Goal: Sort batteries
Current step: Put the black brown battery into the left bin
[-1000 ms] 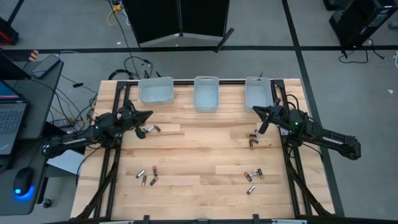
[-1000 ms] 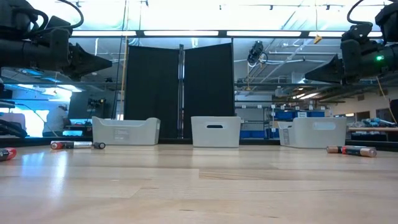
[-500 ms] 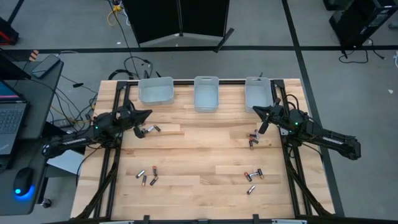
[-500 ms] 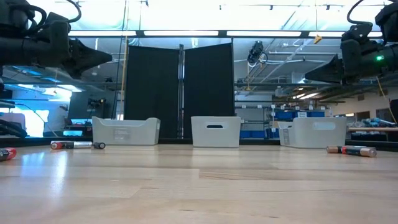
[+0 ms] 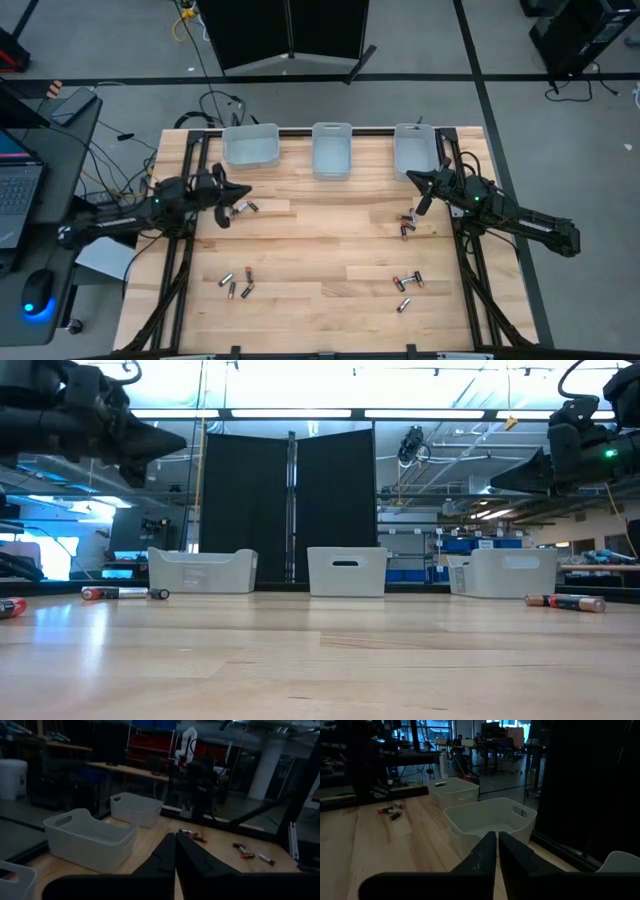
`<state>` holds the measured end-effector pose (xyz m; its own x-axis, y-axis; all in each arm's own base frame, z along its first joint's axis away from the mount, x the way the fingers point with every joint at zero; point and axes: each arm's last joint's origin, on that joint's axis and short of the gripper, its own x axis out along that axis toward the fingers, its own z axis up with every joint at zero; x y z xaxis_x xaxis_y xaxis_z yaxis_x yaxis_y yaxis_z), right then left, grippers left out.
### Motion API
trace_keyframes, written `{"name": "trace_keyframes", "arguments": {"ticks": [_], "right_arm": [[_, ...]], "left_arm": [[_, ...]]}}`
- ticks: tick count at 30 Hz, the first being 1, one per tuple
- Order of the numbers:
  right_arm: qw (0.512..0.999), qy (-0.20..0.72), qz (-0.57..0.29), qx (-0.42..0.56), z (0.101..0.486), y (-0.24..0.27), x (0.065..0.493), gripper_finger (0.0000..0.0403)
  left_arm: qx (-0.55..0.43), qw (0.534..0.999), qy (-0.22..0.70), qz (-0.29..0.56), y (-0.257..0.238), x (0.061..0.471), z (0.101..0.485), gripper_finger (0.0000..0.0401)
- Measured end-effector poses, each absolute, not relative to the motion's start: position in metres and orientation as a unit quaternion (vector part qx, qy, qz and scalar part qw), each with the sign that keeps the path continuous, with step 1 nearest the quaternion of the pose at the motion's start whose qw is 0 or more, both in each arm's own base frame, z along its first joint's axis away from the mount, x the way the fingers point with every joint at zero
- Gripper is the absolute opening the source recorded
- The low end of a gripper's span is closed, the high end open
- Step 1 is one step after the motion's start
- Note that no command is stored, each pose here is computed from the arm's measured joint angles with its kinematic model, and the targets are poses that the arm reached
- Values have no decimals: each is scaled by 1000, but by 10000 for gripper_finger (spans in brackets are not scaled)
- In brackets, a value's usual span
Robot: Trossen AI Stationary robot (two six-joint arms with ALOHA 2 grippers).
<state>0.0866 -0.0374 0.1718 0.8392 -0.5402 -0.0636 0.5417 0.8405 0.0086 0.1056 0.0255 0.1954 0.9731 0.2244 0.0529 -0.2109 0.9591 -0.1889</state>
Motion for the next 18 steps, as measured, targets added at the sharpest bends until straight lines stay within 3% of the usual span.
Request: {"name": "trace_keyframes", "arguments": {"ticks": [18], "right_arm": [[959, 30, -282, 13, 172, -37, 87, 32]], "left_arm": [[-71, 990, -76, 95, 31, 132, 212, 15]]}}
